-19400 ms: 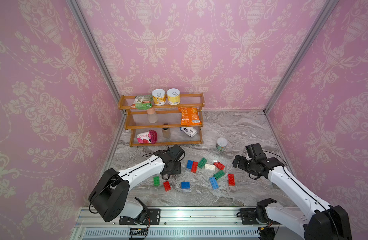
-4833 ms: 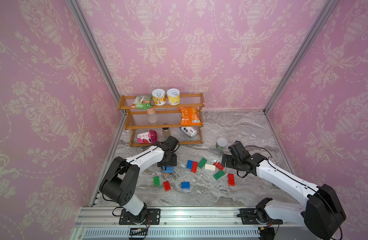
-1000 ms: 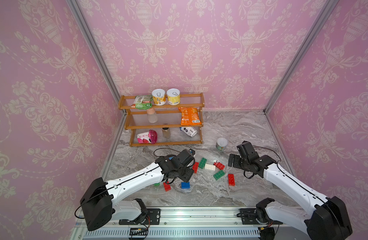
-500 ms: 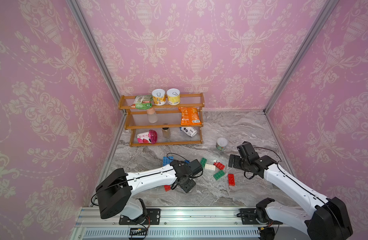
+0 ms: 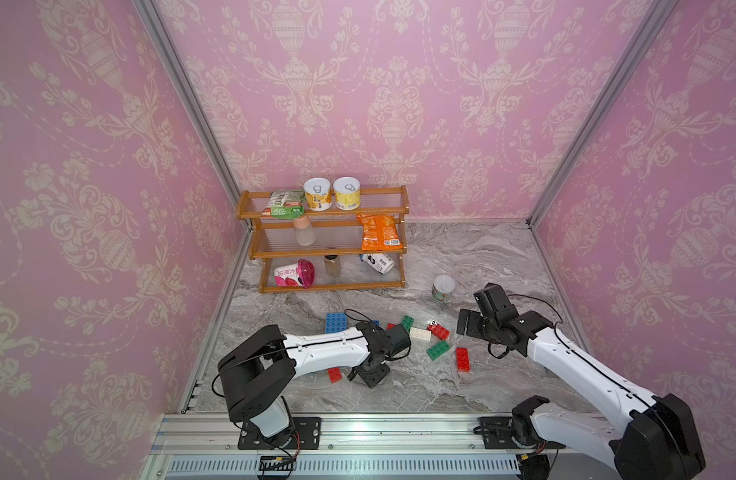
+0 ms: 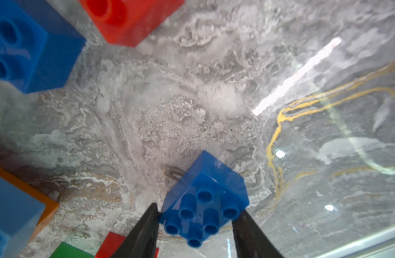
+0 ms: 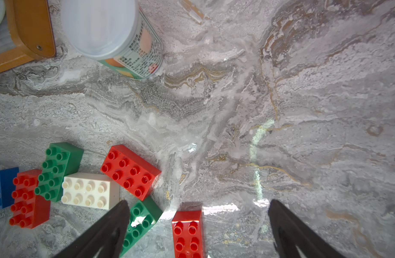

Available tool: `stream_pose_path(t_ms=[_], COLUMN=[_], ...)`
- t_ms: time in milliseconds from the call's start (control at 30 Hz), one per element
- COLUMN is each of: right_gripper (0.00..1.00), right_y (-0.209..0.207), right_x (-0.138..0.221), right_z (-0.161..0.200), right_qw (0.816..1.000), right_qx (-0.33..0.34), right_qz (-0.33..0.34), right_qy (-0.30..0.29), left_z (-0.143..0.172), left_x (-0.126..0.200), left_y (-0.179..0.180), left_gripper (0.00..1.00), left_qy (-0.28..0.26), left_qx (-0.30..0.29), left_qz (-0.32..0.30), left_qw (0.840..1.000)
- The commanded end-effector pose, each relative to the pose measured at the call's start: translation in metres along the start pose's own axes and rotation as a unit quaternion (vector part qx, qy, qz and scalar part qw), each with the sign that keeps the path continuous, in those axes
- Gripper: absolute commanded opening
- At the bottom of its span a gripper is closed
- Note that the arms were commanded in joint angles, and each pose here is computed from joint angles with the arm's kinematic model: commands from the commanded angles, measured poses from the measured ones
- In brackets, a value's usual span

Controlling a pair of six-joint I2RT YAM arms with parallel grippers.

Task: Assemble a rectangle with lego
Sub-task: Move the lego brick at the center of the board.

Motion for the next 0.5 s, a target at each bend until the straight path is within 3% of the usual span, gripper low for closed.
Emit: stream_pose_path(t_ms=[0, 200, 467], right_gripper=[1.0, 1.0, 1.0], right_y=[-0.002, -0.003, -0.002], right_x=[-0.002, -0.002, -0.001], right_z=[0.003, 0.004, 0.003], right_qw=[1.0, 1.0, 1.0], right_qx=[-0.007, -0.01, -0.011], right_qz=[0.006, 0.004, 0.003], right_qy=[0.008, 0.004, 0.003], left_z=[0.0, -0.009, -0.022], left_x=[0.001, 0.001, 0.003], left_y=[0.002, 0.012, 0.027], left_gripper=[0.4, 0.19, 0.13], left_qy=[0.007, -0.013, -0.044], left_qx=[0.008, 0.08, 0.237], left_qz=[-0.019, -0.014, -0.008], left_qw=[1.0, 0.997, 0.97])
Point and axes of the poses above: each gripper's point midway between its finger pads, its own x axis back along the fingers, its own y axis along the line the jaws close on, z = x × y, the point moved 9 cm from there along x, back along the fingers, and after that the axes turned 10 degrees about x, right-handed, at the moved point
